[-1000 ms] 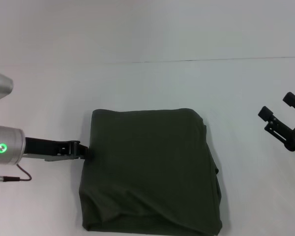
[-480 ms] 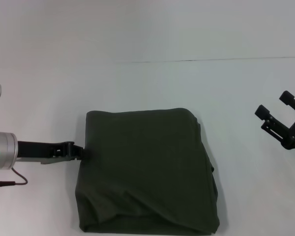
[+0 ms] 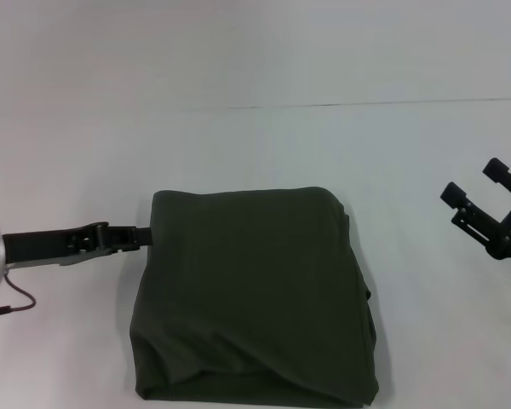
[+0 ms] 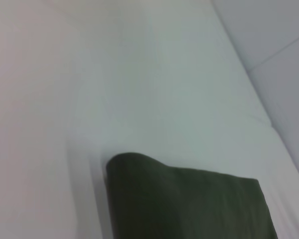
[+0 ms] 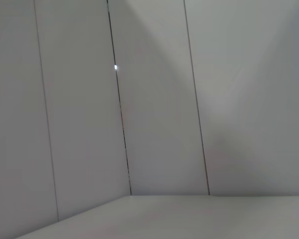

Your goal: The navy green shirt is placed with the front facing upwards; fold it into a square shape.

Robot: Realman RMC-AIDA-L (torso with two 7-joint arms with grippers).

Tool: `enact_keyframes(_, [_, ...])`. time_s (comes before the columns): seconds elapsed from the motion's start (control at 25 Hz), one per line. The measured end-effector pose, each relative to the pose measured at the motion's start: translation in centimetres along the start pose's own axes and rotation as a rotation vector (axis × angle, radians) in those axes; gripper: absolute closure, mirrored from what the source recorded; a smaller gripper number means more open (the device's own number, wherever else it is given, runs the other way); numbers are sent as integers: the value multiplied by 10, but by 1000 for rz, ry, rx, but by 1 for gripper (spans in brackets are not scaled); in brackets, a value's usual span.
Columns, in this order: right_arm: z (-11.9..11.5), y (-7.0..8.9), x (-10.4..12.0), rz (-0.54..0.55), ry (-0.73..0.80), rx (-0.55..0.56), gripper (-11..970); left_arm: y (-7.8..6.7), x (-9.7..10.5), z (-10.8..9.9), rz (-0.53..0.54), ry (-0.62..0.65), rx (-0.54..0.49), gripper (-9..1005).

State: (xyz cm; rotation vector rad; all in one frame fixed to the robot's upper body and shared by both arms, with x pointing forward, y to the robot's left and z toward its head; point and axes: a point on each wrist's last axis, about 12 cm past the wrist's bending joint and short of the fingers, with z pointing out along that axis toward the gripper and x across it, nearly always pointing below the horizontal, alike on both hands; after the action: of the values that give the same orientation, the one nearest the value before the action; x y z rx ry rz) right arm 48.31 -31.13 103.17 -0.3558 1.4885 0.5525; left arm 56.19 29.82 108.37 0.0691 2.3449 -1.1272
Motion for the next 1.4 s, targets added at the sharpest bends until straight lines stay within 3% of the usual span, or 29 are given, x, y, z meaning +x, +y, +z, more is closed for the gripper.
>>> enact_keyframes(0.16, [0, 0, 0, -3, 1, -3, 114, 1, 1, -14, 118, -41, 21, 731])
enact_keyframes(0.4, [10, -3, -18, -63, -22, -126, 114, -22, 13, -37, 521, -188, 154, 476])
enact_keyframes(0.56, [16, 5, -35, -93, 3, -347, 114, -27, 22, -54, 659, -245, 192, 312])
enact_keyframes(0.68, [16, 16, -40, -133, 88, -541, 114, -24, 40, -64, 767, -236, 207, 195])
enact_keyframes(0.84, [8, 29, -35, -146, 185, -704, 114, -20, 66, -74, 876, -239, 220, 136])
enact_keyframes(1.12, [-19, 40, -4, -142, 236, -652, 114, -5, 102, -82, 895, -233, 176, 32])
enact_keyframes(1.4, [-32, 43, 26, -143, 324, -522, 114, 10, 122, -70, 880, -174, 128, 51])
